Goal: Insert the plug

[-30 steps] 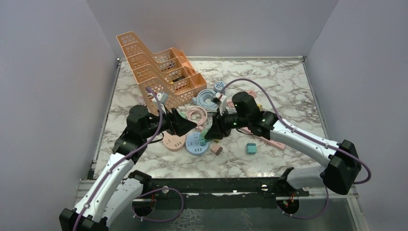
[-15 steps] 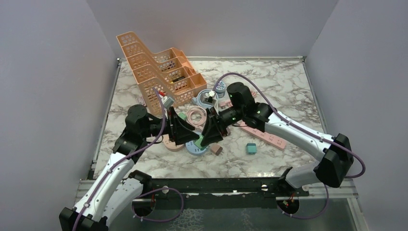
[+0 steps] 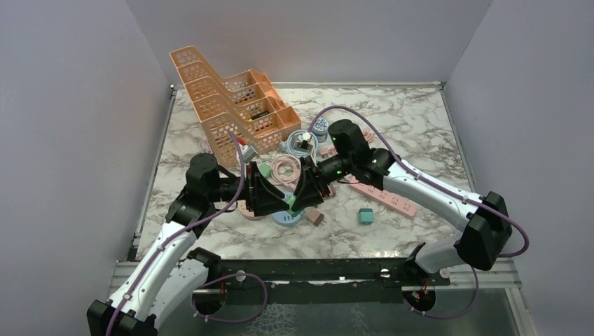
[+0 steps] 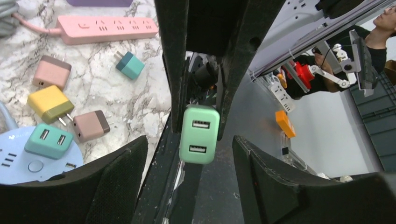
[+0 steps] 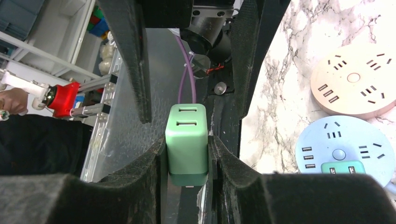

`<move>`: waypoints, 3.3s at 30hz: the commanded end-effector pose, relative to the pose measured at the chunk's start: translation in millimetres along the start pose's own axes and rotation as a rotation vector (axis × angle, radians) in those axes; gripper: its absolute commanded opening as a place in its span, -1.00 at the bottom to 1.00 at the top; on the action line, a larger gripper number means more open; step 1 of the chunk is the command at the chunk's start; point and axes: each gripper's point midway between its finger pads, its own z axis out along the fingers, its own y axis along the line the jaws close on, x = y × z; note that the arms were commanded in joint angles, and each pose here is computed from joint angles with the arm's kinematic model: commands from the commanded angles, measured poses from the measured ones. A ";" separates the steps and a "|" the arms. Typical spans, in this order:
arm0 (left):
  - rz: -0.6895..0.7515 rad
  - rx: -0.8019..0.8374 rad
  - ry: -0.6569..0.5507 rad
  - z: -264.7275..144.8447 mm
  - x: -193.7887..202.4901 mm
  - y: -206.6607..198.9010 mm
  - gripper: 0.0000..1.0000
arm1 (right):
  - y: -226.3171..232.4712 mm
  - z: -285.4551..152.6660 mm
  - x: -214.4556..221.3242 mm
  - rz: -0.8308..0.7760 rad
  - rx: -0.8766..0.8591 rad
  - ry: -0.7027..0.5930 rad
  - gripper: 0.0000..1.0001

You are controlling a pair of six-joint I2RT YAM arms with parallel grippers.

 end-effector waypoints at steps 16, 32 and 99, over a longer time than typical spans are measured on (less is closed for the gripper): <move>-0.005 0.043 0.094 0.9 12.6 0.6 -1.00 | 6.7 -0.2 -12.3 -0.071 -0.052 0.013 -0.41; 0.033 0.021 0.051 1.5 2.0 0.4 -1.00 | 3.5 -3.8 3.3 -0.026 0.012 -0.016 -0.02; -0.215 -0.700 -0.037 -25.7 21.5 123.8 -1.00 | -92.9 -65.0 2.9 0.136 0.783 -0.270 0.26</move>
